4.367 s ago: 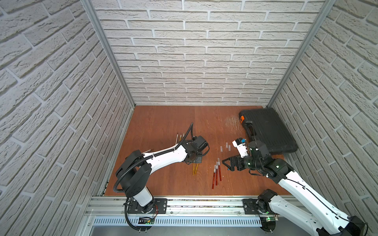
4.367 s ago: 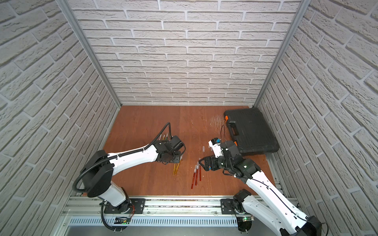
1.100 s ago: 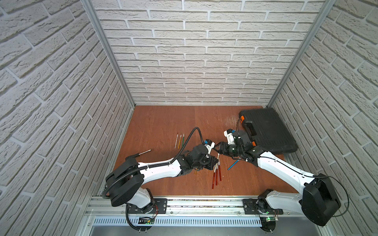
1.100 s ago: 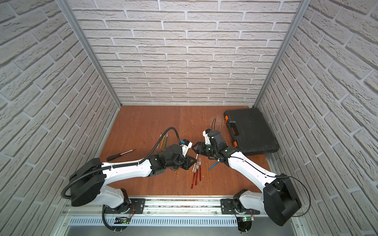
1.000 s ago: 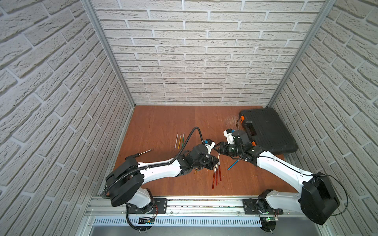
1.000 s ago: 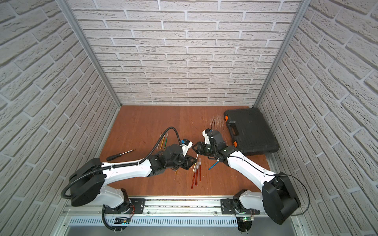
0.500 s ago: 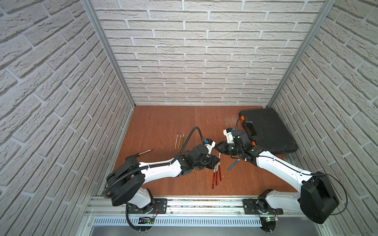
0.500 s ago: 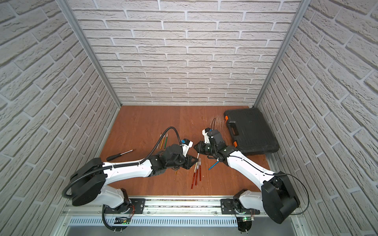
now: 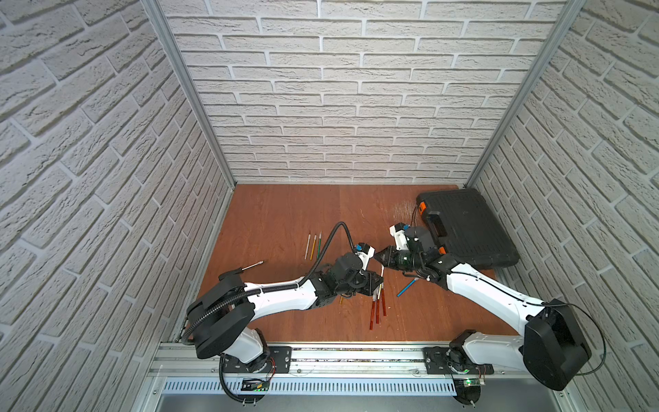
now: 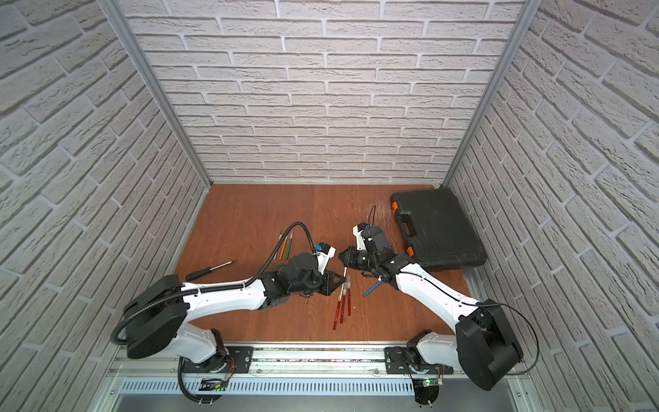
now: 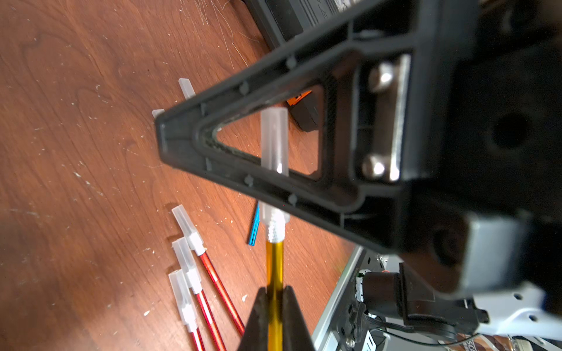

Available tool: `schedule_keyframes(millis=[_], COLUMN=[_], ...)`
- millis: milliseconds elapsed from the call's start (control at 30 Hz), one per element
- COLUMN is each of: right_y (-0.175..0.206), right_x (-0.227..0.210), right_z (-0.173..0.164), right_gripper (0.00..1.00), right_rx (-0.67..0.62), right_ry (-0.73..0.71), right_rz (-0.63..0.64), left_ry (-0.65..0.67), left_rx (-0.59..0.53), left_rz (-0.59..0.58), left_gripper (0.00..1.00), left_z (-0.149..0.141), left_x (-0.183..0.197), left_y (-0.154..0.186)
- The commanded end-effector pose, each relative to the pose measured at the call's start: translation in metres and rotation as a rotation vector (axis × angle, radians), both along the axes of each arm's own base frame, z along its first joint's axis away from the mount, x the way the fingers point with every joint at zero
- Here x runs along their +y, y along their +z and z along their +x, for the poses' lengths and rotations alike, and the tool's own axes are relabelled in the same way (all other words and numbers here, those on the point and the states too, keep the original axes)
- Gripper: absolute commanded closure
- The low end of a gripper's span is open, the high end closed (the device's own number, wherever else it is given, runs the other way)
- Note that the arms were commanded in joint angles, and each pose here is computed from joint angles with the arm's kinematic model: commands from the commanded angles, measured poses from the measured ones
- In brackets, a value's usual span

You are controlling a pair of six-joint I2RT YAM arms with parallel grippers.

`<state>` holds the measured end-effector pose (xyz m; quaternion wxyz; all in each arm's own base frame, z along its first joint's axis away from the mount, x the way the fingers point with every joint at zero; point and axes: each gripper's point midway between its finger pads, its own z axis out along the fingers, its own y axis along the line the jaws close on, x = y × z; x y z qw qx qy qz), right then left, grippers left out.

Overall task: Remove protective caps from carving knives
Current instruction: Remove the protective sleeve from the carving knife.

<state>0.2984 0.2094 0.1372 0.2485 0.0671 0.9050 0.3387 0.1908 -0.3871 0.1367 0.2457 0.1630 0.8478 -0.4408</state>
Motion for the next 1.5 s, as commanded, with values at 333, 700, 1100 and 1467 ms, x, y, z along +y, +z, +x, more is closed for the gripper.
schedule_keyframes(millis=[333,700,1100,1467], right_y=[0.026,0.043,0.060,0.069], right_x=[-0.001,-0.001,-0.007,-0.013], right_z=[0.021,0.035,0.051,0.063], right_gripper=[0.93,0.93,0.92,0.92], right_rx=[-0.129,-0.181,-0.217,-0.249], right_ry=[-0.022,-0.034,-0.059,-0.091], right_rz=[-0.024,-0.029,-0.020,-0.033], left_ry=[-0.074,-0.086,-0.090,-0.102], left_rx=[0.024,0.020,0.013,0.013], left_rz=[-0.047,-0.035,-0.036,-0.046], left_gripper=[1.00,1.00,1.00,1.00], left_z=[-0.014,-0.020,-0.025,-0.029], left_x=[-0.009,-0.008,-0.011,-0.017], left_y=[0.000,-0.001,-0.002,-0.001])
